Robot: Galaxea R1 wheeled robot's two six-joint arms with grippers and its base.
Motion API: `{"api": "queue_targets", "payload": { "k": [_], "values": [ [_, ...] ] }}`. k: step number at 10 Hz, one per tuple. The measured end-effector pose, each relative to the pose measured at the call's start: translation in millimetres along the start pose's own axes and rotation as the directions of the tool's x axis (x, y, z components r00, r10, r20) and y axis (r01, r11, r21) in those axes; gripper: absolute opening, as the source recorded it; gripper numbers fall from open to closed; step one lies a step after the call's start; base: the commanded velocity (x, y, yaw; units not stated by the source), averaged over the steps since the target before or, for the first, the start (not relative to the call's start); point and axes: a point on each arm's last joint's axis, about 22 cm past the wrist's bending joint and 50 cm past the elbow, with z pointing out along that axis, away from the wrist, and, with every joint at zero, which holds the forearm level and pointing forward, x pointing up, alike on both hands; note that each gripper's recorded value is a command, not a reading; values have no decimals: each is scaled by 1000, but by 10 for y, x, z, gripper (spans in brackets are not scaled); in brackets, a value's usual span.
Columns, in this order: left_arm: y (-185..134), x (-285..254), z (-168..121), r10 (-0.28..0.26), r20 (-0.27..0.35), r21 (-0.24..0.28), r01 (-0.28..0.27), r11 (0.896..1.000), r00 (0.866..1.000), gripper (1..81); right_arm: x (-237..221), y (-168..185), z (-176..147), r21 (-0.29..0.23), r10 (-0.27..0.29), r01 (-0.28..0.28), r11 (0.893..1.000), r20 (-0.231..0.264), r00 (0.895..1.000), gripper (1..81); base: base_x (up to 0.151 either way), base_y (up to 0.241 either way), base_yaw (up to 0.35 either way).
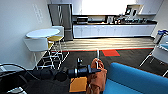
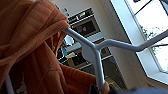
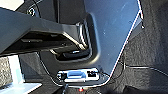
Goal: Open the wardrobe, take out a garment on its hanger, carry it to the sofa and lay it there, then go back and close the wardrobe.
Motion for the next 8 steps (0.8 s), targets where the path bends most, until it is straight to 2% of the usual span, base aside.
{"api": "queue_targets", "payload": {
  "k": [8],
  "values": [
    [21,-20,24,6,5,-6,-6,1000,1000,10,-4,3,-1,-1,0,0,1000,1,1000,811,0,0,-205]
  ]
}}
